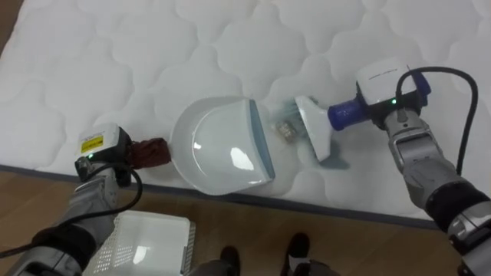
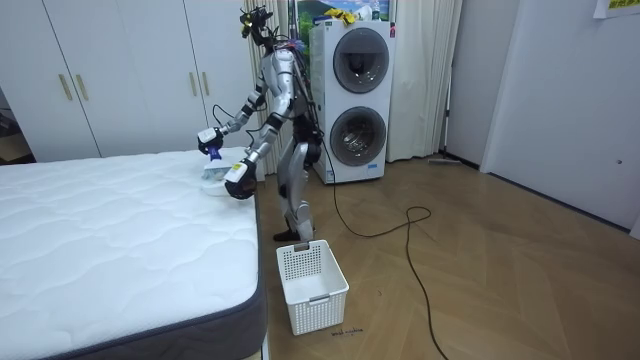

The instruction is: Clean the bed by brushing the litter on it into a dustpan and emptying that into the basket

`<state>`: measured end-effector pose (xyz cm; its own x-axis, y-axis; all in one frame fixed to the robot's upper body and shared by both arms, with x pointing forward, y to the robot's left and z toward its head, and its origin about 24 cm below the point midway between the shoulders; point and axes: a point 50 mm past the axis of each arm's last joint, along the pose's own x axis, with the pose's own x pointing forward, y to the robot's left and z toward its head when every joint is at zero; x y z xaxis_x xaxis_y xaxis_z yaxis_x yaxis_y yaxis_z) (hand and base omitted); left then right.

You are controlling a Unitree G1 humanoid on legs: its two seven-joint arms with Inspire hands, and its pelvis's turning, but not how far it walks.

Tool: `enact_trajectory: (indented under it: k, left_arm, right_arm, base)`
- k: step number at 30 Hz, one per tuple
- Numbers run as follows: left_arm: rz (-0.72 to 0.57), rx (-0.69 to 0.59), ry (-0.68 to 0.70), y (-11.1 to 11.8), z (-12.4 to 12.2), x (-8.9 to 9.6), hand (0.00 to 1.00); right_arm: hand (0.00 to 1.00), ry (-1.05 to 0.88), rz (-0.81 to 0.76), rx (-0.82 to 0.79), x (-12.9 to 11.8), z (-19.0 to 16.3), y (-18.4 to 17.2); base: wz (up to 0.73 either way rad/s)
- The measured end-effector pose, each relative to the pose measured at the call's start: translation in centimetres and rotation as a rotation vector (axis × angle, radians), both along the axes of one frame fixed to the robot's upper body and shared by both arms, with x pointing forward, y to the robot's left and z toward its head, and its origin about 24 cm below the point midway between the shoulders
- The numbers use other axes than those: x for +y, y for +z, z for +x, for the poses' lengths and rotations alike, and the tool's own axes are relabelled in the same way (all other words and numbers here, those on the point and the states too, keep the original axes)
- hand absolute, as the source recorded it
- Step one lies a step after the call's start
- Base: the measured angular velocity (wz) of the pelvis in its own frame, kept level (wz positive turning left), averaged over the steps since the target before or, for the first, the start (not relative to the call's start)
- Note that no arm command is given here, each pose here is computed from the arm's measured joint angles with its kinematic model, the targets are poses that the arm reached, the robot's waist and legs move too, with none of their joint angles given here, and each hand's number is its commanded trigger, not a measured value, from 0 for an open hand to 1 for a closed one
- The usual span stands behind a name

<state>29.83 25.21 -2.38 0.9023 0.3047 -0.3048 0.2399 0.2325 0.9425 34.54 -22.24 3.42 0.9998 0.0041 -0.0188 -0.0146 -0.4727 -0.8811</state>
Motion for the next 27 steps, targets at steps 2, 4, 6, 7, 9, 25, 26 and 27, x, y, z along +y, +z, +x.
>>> enact_trajectory:
  k: [2,4,6,7,9,25,26,27]
  left_arm:
    - [0.000,0.000,-0.001,0.0,0.0,0.0,1.00]
    - [-0.001,-0.001,-0.002,0.0,0.0,0.0,1.00]
    - [-0.001,-0.001,-0.003,0.0,0.0,0.0,1.00]
    - [0.000,-0.001,-0.004,0.0,0.0,0.0,1.00]
    - [0.013,-0.006,-0.022,0.1,0.1,-0.2,1.00]
    - [0.042,-0.012,-0.088,0.1,0.2,-1.0,1.00]
    - [0.043,-0.012,-0.088,0.1,0.2,-0.9,1.00]
    - [0.042,-0.013,-0.089,0.1,0.2,-0.9,1.00]
  right_arm:
    - [1.00,-0.015,0.022,0.017,0.1,0.0,-0.1]
    - [1.00,-0.023,0.033,0.031,0.1,0.0,-0.3]
    - [1.00,-0.031,0.050,0.043,0.4,0.0,-0.4]
    - [1.00,-0.035,0.056,0.049,0.5,0.0,-0.4]
    - [1.00,-0.051,0.089,0.070,0.7,0.0,-0.6]
    - [1.00,-0.066,0.208,0.145,1.4,-0.2,-1.5]
    - [1.00,-0.062,0.218,0.148,1.6,-0.2,-1.6]
    - [1.00,-0.058,0.226,0.155,1.9,-0.2,-1.7]
  base:
    - [0.00]
    - [0.00]
    - [0.00]
    - [0.00]
    - [0.00]
    - [-0.01]
    - [-0.06]
    - [-0.05]
